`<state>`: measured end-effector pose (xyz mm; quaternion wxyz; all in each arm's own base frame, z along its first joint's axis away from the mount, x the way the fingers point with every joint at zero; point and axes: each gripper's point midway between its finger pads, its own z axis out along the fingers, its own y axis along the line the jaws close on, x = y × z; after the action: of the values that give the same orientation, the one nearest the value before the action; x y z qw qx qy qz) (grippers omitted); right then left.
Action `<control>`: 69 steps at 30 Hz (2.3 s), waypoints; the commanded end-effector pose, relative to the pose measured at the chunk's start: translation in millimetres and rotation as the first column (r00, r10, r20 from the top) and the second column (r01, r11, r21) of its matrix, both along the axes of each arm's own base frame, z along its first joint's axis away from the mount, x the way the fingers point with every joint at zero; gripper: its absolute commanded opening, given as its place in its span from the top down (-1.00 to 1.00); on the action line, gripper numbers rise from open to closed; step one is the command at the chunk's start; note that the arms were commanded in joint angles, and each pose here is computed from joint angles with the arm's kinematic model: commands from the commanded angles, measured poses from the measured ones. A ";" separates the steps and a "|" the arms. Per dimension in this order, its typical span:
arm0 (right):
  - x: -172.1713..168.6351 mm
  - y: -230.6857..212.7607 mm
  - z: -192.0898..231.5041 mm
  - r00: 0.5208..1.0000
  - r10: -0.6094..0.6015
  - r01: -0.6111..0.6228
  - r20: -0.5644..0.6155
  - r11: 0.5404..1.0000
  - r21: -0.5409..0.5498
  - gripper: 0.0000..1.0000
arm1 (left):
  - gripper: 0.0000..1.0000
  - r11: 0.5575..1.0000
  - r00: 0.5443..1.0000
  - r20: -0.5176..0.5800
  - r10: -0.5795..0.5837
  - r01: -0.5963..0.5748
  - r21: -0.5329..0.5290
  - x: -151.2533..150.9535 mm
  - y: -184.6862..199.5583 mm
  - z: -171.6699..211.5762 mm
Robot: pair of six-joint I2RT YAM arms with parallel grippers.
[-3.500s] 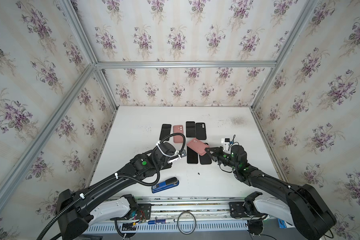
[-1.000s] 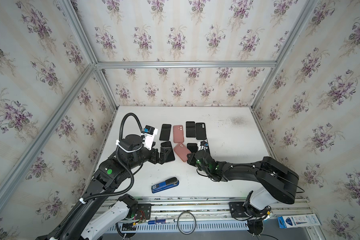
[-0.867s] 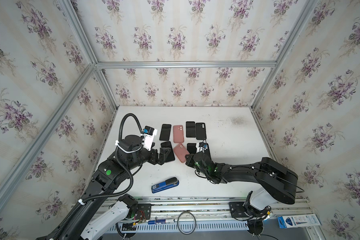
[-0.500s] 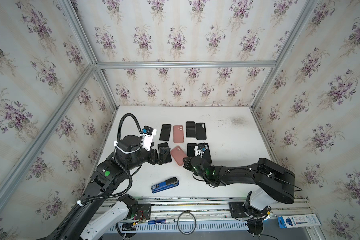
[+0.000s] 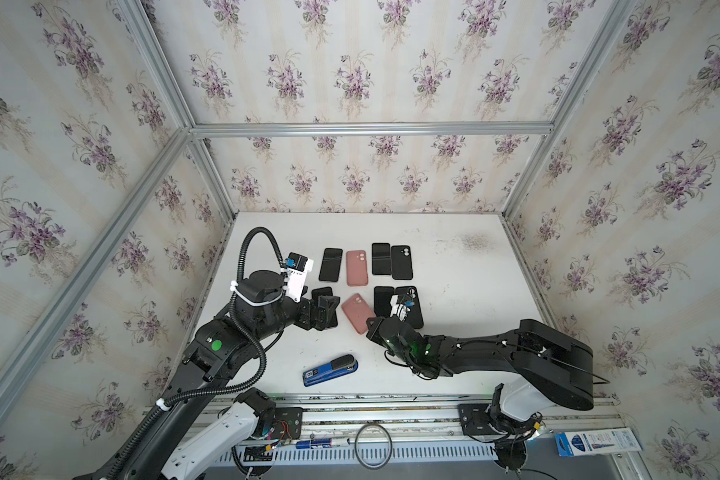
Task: Take the phone out of the phone case
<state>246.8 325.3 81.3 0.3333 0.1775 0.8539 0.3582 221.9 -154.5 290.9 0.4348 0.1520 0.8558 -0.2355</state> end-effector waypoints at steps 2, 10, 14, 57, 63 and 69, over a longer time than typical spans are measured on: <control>9.8 -6.0 0.3 0.996 -0.082 0.082 0.022 0.997 0.012 1.00 | -0.99 1.000 1.000 -0.011 -0.001 0.001 -0.016 1.6 -3.0 1.9; 8.6 2.6 7.0 0.993 -0.116 0.116 -0.008 0.987 0.112 0.77 | -0.99 0.999 0.998 -0.056 0.028 -0.029 -0.023 1.9 -1.3 -12.2; -0.2 22.0 5.0 0.997 -0.046 0.056 -0.066 0.985 0.164 0.55 | -0.99 0.999 0.996 -0.078 0.047 -0.049 -0.020 3.4 0.5 -21.8; 27.8 7.4 -24.8 0.772 0.494 -0.636 -0.400 0.577 -0.513 0.34 | -0.99 0.908 0.844 -0.411 0.343 -0.410 -0.084 47.2 58.3 -150.8; 46.8 12.0 -35.5 0.776 0.475 -0.630 -0.414 0.575 -0.522 0.41 | -0.99 0.914 0.853 -0.409 0.323 -0.393 -0.098 47.9 54.7 -155.7; 59.5 17.3 -48.0 0.777 0.467 -0.629 -0.422 0.587 -0.509 0.46 | -0.99 0.923 0.867 -0.401 0.297 -0.367 -0.111 50.4 50.3 -158.8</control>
<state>300.1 338.9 33.8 0.1340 -0.1731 0.9689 0.1153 265.9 -99.0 126.5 0.2933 -0.1034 0.9179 -0.2465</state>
